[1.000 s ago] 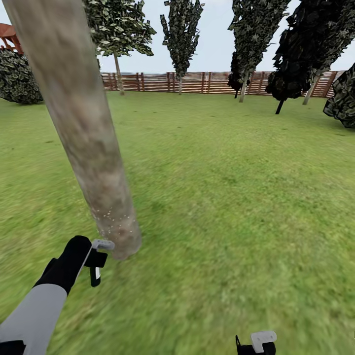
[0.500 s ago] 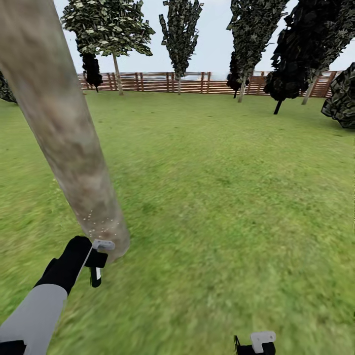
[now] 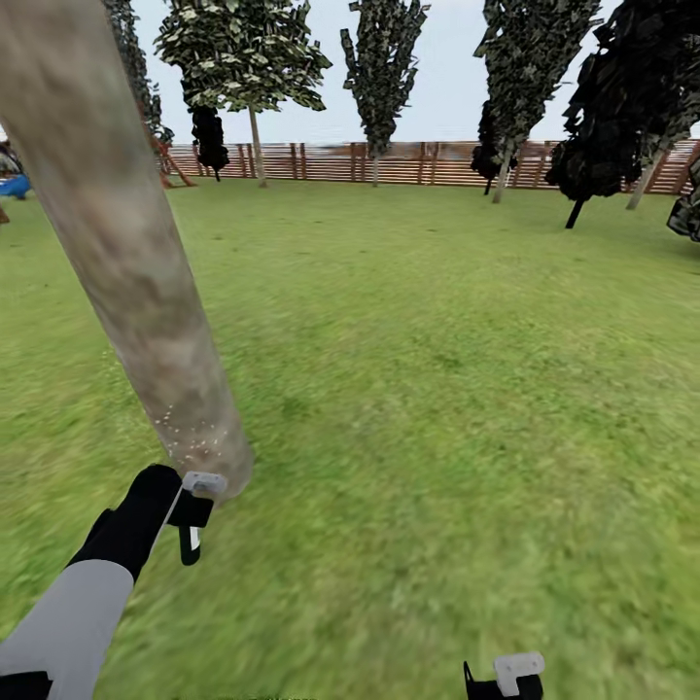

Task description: In the garden, pick up the pesticide atomizer on the floor and spray pesticide onto both trees until each tree trunk is fully covered.

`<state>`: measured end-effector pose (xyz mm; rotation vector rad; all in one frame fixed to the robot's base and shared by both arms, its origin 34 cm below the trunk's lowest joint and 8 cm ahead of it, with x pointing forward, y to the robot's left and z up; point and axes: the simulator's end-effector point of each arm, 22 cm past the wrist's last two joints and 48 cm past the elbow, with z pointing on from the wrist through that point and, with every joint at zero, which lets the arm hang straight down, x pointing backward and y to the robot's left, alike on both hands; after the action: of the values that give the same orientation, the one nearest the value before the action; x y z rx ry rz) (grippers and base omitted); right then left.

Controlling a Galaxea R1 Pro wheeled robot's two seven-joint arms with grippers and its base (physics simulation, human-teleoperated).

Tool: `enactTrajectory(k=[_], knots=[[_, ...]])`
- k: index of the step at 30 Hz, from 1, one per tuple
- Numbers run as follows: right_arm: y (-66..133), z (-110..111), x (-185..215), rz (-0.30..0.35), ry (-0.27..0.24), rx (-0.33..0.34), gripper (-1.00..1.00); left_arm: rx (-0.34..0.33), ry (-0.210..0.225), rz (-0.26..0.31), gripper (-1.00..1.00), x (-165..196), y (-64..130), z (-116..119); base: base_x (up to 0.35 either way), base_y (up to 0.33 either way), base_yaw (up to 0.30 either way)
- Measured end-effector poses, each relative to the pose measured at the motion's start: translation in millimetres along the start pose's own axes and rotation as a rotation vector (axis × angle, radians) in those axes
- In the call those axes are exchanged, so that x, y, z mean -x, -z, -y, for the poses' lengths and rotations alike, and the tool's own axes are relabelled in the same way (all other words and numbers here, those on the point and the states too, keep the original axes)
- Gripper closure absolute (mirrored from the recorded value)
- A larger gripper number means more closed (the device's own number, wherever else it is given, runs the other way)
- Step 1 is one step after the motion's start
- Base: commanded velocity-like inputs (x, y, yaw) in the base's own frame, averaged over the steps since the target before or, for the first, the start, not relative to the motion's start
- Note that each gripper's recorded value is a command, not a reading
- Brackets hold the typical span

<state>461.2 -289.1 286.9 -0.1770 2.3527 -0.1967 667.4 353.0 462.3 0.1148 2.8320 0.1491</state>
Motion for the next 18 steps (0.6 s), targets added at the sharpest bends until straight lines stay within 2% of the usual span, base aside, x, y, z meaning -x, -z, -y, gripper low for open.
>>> enactTrajectory(k=[8,14,18], knots=[[0.1,0.0,0.1,0.000,0.000,0.000,-1.00,-0.001,0.000,0.000,1.00,0.2,0.1,0.8,0.057,-0.276,0.277],[0.1,0.0,0.2,0.000,0.000,0.000,-1.00,-0.002,0.000,-0.001,1.00,-0.4,-0.1,1.3,0.187,-0.239,0.277],[0.2,0.0,0.2,0.000,0.000,0.000,-1.00,-0.016,-0.002,0.000,1.00,0.5,-0.7,10.9,0.231,-0.204,0.277]])
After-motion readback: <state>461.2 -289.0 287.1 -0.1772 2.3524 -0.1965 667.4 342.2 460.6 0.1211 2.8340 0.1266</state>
